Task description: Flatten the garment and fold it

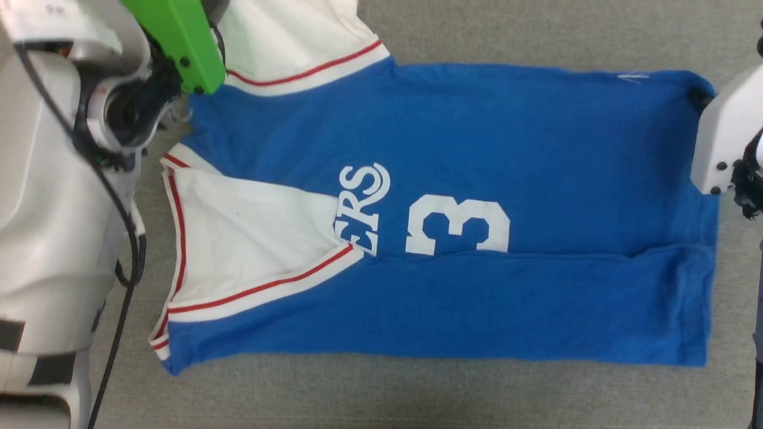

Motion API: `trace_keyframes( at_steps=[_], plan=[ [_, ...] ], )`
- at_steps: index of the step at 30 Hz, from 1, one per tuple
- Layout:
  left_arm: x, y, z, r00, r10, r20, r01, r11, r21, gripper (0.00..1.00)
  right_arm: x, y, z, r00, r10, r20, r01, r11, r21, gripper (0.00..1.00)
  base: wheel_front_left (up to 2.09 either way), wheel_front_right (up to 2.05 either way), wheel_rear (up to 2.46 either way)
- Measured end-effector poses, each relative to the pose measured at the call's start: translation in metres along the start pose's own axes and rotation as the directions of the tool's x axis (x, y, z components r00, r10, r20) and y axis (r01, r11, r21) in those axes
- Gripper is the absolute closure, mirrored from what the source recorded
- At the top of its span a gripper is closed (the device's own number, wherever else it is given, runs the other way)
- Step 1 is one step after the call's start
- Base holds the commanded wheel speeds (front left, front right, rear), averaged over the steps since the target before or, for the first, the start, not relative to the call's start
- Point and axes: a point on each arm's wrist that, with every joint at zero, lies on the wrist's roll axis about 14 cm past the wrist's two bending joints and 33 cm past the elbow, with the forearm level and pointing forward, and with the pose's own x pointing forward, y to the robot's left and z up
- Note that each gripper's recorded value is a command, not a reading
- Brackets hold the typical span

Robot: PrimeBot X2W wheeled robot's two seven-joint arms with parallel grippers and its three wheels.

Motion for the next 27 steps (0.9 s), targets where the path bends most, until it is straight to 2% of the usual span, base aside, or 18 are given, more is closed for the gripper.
trace_keyframes(
  at_steps=[4,9,16,22,27],
  plan=[
    [-0.028,-0.01,0.006,0.998,-0.02,0.055,0.02,1.0,-0.012,1.0,-0.022,-0.002,0.001,0.998,0.01,0.058,-0.011,1.0,0.023,1.0,0.0,0.0,0.0],
    [-0.066,-0.019,-0.009,0.998,-0.018,0.068,0.021,0.999,-0.041,1.0,-0.049,-0.008,-0.013,0.995,0.01,0.097,-0.017,0.997,0.075,1.0,0.0,0.0,0.0],
    [-0.116,-0.021,-0.034,0.994,0.038,0.102,-0.024,0.991,-0.131,1.0,-0.077,-0.009,-0.042,0.994,0.011,0.105,-0.023,0.993,0.114,1.0,0.0,0.0,0.0],
    [-0.146,-0.018,-0.066,0.99,0.083,0.112,-0.051,0.964,-0.262,1.0,-0.09,-0.001,-0.062,0.993,0.027,0.114,-0.044,0.988,0.149,1.0,0.0,0.0,0.0],
    [-0.162,-0.01,-0.107,0.988,0.14,0.062,-0.108,0.924,-0.366,1.0,-0.092,0.003,-0.075,0.993,0.032,0.111,-0.05,0.985,0.164,1.0,0.0,0.0,0.0]
  ],
)
